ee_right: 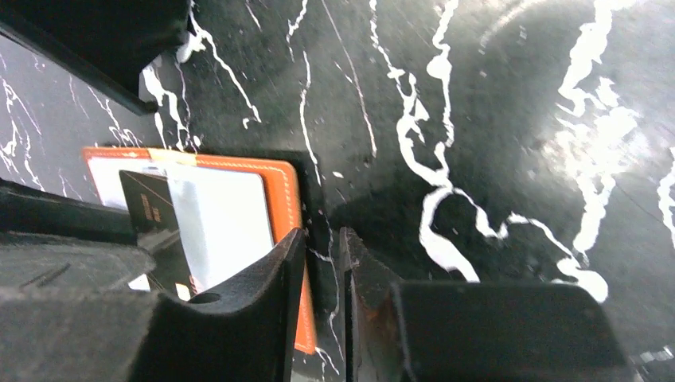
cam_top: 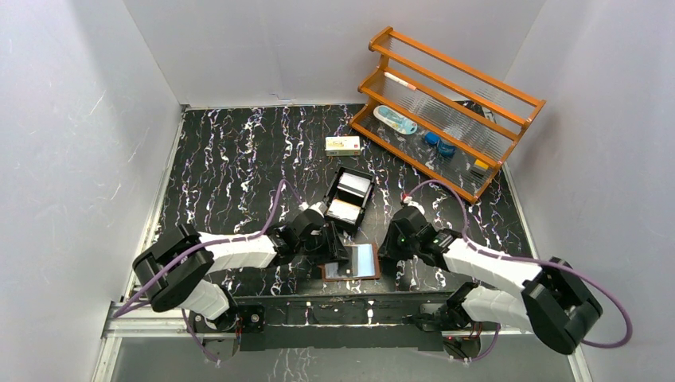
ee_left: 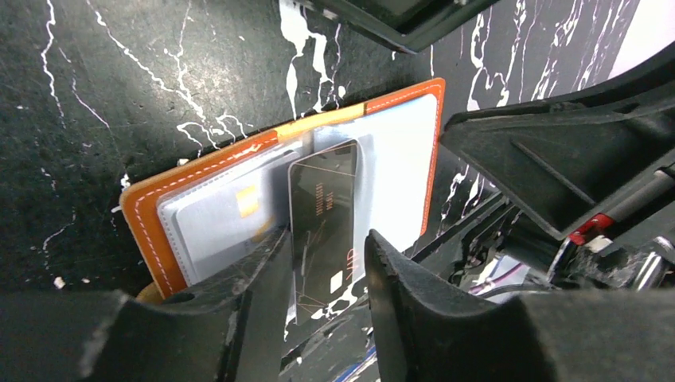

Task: Put the credit cards into the card holder
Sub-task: Insert the credit card into the card holder.

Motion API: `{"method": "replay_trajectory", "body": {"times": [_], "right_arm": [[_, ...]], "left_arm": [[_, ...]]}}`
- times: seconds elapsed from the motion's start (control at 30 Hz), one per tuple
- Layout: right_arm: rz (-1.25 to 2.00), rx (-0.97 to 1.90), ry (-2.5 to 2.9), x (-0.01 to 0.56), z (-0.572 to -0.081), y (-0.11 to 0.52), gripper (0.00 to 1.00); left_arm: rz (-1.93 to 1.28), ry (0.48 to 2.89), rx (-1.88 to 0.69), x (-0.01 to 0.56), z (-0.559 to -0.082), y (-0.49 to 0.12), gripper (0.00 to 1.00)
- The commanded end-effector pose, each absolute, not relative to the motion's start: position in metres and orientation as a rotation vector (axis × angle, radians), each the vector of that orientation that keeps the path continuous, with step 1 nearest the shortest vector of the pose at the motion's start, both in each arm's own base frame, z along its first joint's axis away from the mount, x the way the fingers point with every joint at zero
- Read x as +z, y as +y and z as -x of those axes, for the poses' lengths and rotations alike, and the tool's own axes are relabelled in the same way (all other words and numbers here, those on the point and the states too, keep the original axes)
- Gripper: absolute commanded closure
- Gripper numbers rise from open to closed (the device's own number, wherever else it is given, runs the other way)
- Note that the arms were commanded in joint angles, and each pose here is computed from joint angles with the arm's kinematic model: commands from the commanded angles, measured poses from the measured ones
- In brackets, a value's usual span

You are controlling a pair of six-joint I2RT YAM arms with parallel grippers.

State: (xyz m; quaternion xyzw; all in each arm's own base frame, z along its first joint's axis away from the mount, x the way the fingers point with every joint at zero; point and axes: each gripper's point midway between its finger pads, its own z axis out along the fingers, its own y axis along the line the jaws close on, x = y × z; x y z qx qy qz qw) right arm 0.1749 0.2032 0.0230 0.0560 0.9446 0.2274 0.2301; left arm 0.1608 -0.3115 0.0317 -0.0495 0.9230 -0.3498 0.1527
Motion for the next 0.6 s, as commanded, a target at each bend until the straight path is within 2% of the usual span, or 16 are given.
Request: {"method": "replay_trajectory", "body": {"times": [0.0, 0.27, 0.43, 0.57], "right_arm": [[-0.139, 0.625, 2.611, 0.05, -0.161, 0.194, 0.69], [-0.133, 0.806, 2.566, 0.061, -0.152, 0.215, 0.7], [-0.128, 0.822, 2.591, 0.049, -0.148, 0.225, 0.71], [-0.134, 0.807, 2.613, 0.038, -0.146, 0.231, 0.71]], "left_arm": [[0.118, 2.643, -0.872, 0.03, -0.164, -0.294, 0.6], [0.092, 2.644, -0.86, 0.037, -0.164, -0.296, 0.56], [0.064, 2.656, -0.833, 0.033, -0.162, -0.297, 0.64], [0.064, 2.666, -0.85, 0.032, -0.16, -0.303, 0.65]]}}
